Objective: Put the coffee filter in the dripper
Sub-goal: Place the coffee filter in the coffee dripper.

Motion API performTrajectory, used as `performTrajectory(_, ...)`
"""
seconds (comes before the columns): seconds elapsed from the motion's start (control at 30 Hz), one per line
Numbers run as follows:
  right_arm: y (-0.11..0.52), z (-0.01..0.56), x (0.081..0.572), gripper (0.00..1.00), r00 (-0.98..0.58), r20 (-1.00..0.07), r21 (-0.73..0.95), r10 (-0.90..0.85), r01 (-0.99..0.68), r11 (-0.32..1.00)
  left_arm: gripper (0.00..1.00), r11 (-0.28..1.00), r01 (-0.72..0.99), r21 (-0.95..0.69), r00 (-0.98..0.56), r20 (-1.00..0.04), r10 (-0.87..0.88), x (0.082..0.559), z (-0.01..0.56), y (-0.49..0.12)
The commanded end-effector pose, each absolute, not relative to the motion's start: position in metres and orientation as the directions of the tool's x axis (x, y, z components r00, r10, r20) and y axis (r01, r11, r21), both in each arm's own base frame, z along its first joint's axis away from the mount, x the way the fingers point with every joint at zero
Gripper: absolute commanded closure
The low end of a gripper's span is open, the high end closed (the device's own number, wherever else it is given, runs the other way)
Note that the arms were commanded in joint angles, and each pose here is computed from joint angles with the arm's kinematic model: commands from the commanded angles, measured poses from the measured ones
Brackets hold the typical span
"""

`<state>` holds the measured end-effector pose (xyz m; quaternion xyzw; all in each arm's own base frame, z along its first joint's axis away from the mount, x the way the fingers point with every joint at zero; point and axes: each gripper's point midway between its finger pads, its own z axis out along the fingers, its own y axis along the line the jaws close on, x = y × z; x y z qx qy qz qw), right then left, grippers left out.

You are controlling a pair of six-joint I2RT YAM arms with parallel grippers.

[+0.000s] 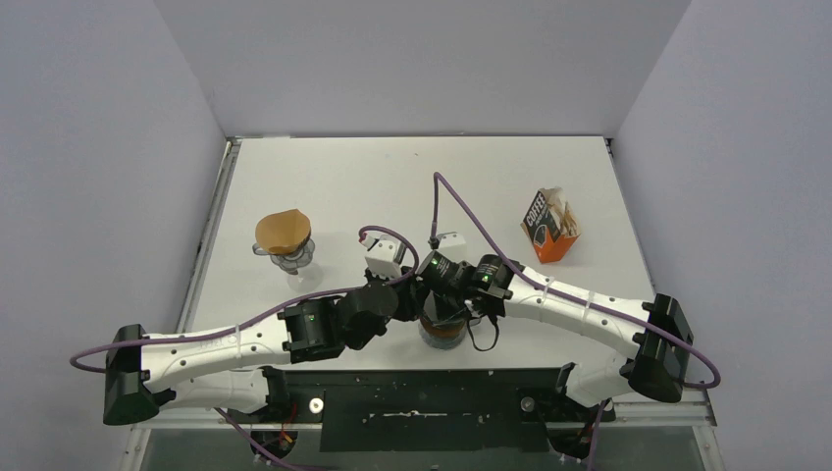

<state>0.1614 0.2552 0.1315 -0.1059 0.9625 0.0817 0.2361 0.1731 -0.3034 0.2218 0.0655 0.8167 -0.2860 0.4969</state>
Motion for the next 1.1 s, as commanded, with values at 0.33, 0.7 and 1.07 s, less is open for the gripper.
performTrajectory(0.33, 0.264, 0.158, 0.167, 0.92, -0.836, -0.536, 0.167, -0.119, -0.243, 0.955, 0.79, 0.803, 0.407, -0.436, -0.544, -0.822, -0.170, 0.180, 0.206, -0.318)
performTrajectory(0.7, 0.270, 0.175, 0.170, 0.87, -0.825, -0.558, 0.213, -0.085, -0.241, 0.947, 0.94, 0.828, 0.393, -0.400, -0.568, -0.814, -0.124, 0.182, 0.190, -0.317)
performTrajectory(1.07, 0.268, 0.195, 0.173, 0.82, -0.806, -0.590, 0.244, -0.045, -0.231, 0.942, 0.94, 0.826, 0.397, -0.401, -0.567, -0.814, -0.122, 0.183, 0.194, -0.321)
